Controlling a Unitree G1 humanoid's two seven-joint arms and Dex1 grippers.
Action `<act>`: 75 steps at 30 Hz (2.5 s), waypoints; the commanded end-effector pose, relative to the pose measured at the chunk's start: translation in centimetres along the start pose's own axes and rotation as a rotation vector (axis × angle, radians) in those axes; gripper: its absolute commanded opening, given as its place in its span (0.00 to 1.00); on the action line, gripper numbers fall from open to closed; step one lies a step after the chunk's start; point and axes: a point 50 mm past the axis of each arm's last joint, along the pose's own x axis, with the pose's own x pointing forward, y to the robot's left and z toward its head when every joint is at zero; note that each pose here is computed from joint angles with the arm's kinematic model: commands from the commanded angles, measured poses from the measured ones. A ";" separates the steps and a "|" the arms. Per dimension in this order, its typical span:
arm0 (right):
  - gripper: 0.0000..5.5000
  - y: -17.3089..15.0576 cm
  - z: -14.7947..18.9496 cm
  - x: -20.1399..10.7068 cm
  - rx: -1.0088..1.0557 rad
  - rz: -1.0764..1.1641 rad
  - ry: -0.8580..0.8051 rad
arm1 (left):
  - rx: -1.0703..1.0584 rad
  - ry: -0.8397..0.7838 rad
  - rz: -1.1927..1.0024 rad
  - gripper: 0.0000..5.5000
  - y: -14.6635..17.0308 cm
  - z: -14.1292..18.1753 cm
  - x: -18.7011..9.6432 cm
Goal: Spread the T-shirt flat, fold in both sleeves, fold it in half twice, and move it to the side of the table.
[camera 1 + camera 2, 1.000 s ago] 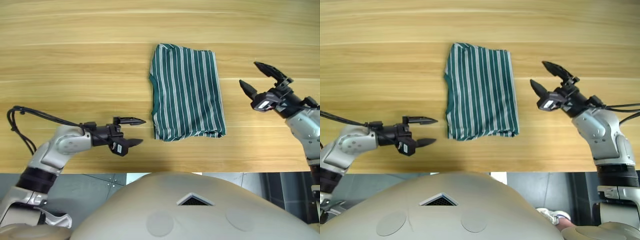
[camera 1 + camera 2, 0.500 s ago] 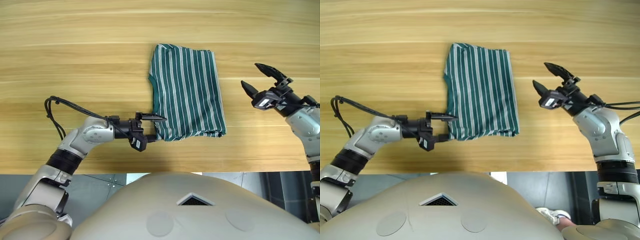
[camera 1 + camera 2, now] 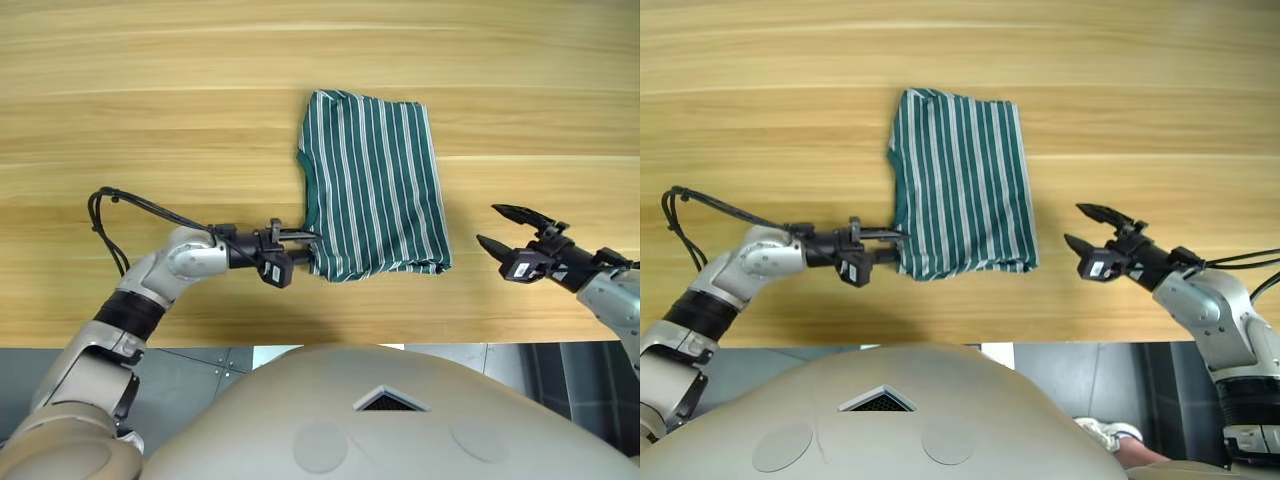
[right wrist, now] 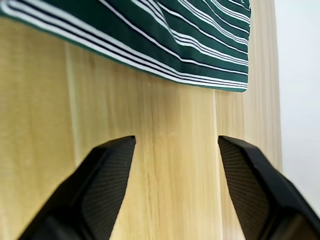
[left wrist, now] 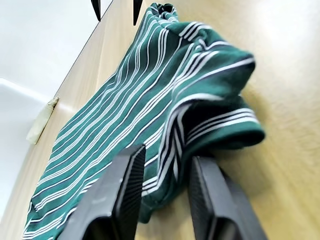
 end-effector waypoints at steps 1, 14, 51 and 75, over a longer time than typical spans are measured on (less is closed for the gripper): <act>0.56 -0.5 0.1 -0.1 -0.018 0.004 0.003 | -0.081 0.090 -0.143 0.18 -3.2 -1.1 0.2; 0.56 1.3 0.8 1.3 -0.034 0.120 -0.043 | -0.163 0.049 -0.237 0.04 -6.2 1.2 -1.0; 0.16 2.8 4.9 4.1 -0.122 0.313 -0.341 | -0.279 0.219 -0.079 0.00 -6.7 -1.4 -3.3; 0.02 0.9 6.8 2.5 0.163 0.005 -0.370 | -0.408 0.132 0.150 0.00 -7.7 2.6 -4.3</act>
